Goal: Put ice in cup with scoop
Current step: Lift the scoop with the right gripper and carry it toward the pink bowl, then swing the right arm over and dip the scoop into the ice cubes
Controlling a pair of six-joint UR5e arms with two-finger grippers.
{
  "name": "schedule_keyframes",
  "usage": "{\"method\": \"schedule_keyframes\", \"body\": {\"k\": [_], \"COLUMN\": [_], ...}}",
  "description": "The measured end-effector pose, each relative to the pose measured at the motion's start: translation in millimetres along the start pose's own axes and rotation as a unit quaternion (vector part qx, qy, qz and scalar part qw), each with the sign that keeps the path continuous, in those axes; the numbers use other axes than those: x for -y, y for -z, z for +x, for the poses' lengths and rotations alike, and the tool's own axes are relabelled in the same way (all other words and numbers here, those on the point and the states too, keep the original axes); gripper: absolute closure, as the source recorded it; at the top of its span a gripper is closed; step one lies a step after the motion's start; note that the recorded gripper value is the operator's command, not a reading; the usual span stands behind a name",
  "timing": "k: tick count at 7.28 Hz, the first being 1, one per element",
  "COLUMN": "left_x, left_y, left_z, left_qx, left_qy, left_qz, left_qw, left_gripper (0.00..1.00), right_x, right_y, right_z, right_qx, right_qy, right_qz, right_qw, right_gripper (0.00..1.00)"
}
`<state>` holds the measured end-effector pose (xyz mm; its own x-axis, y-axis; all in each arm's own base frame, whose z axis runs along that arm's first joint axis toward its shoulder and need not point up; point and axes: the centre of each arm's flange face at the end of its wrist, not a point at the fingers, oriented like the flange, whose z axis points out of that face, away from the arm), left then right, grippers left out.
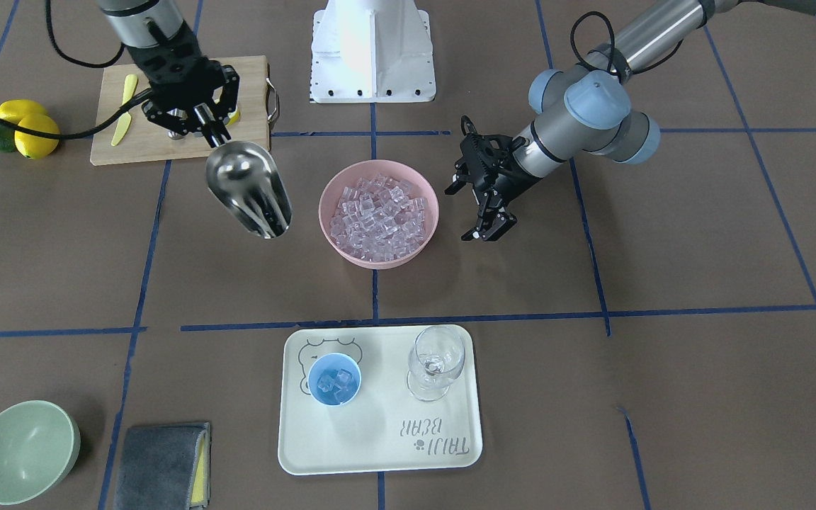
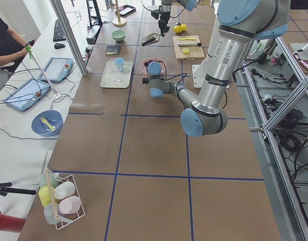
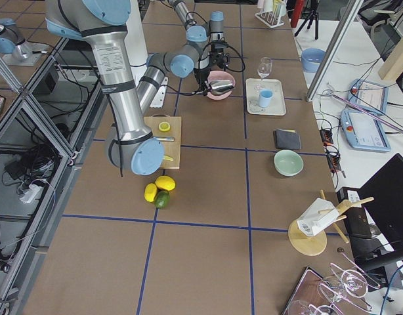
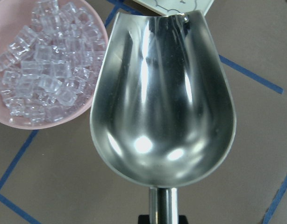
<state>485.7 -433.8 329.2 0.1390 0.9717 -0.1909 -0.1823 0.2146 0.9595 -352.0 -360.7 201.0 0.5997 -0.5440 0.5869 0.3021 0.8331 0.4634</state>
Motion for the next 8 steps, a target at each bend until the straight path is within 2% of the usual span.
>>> {"method": "schedule_keyframes", "body": {"k": [2,4,7,8], "left_x": [0.1,0.9,1.2,1.0], "left_y": [-0.7,-1.3,-1.6,-1.8], "left_z": [0.6,1.3,2.1,2.0], "left_qx": [0.0,-0.001,-0.002,-0.002], "left_qy": [0.0,-0.001,0.0,0.0], "left_qz": [0.0,0.0,0.0,0.0], "left_qw": [1.0,1.0,1.0,1.0], "left_gripper": [0.0,0.0,0.0,0.0], "right_x": [21.9,24.8,25.1,25.5], "right_y": [12.1,11.8,16.9,12.5], "right_z": [-33.2,-49.3,-60.5,-60.7], "right_qx": [-0.017,-0.01,0.019,0.016], "right_qy": [0.035,0.033,0.027,0.025], "right_qz": [-0.021,-0.028,-0.02,-0.028], "right_qw": [0.999,0.999,0.9992,0.9992], "right_gripper": [1.0,1.0,1.0,1.0]}}
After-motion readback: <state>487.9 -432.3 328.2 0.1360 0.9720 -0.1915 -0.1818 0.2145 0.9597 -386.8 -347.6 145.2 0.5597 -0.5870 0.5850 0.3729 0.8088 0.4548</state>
